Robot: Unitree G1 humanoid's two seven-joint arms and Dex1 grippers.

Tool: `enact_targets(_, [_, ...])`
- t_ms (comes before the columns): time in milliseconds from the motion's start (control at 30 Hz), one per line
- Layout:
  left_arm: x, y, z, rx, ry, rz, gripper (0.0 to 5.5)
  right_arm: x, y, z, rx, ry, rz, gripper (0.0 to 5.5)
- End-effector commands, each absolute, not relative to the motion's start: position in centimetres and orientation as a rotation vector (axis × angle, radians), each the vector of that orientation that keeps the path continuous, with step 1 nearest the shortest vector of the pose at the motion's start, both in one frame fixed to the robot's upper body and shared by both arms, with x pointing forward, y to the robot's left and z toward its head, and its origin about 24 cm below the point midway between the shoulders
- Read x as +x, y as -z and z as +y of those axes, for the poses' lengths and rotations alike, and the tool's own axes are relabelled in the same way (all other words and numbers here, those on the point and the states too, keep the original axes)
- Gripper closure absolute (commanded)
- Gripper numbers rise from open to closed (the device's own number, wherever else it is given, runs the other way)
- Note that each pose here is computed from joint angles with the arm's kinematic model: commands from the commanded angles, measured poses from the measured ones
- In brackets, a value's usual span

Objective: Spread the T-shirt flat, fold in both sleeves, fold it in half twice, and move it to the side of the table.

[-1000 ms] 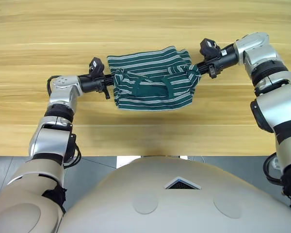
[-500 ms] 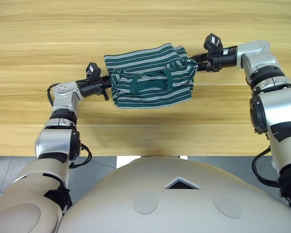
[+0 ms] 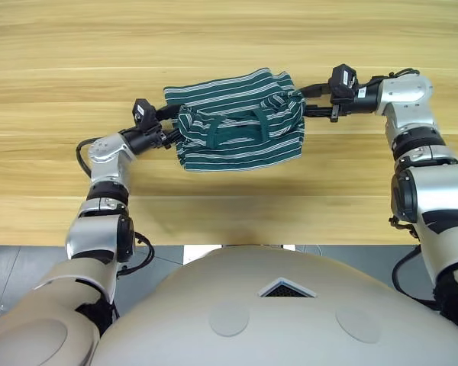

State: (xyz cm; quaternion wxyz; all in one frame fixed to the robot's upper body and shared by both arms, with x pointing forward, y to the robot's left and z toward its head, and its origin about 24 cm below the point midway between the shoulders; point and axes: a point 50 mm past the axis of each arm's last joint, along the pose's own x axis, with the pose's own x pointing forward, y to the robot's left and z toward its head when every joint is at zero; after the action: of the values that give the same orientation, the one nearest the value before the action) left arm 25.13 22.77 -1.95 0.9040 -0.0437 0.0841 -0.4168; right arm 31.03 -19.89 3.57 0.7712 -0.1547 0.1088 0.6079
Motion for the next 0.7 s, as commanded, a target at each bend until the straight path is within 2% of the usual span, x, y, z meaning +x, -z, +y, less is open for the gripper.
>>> enact_targets(33, [23.9,1.1,23.7,-0.105,0.83,0.082,2.17,30.7,-4.5,-20.3,-0.462,-1.282,0.112,3.71])
enact_targets(233, [20.7,0.9,23.0,0.035,0.839,0.071,2.17,28.7,-4.1,-19.3,-0.826,-1.326,0.008,3.71])
enact_targets(367, [19.8,1.5,23.3,0.072,0.779,0.092,2.17,28.7,-5.1,-20.0,-0.902,-1.258,-0.046,3.71])
enact_targets(467, [19.2,0.8,23.4,0.108,0.742,0.053,2.17,28.5,-6.0,-20.2,-0.952,-1.225,-0.1,3.71])
enact_targets(600, [19.1,-0.2,21.5,0.226,0.712,0.001,2.17,27.7,-7.2,-19.0,-1.06,-1.237,-0.216,3.71])
enact_targets(700, [19.1,-0.9,19.5,0.269,0.706,-0.052,2.17,26.8,-7.5,-18.2,-1.15,-1.288,-0.245,3.71])
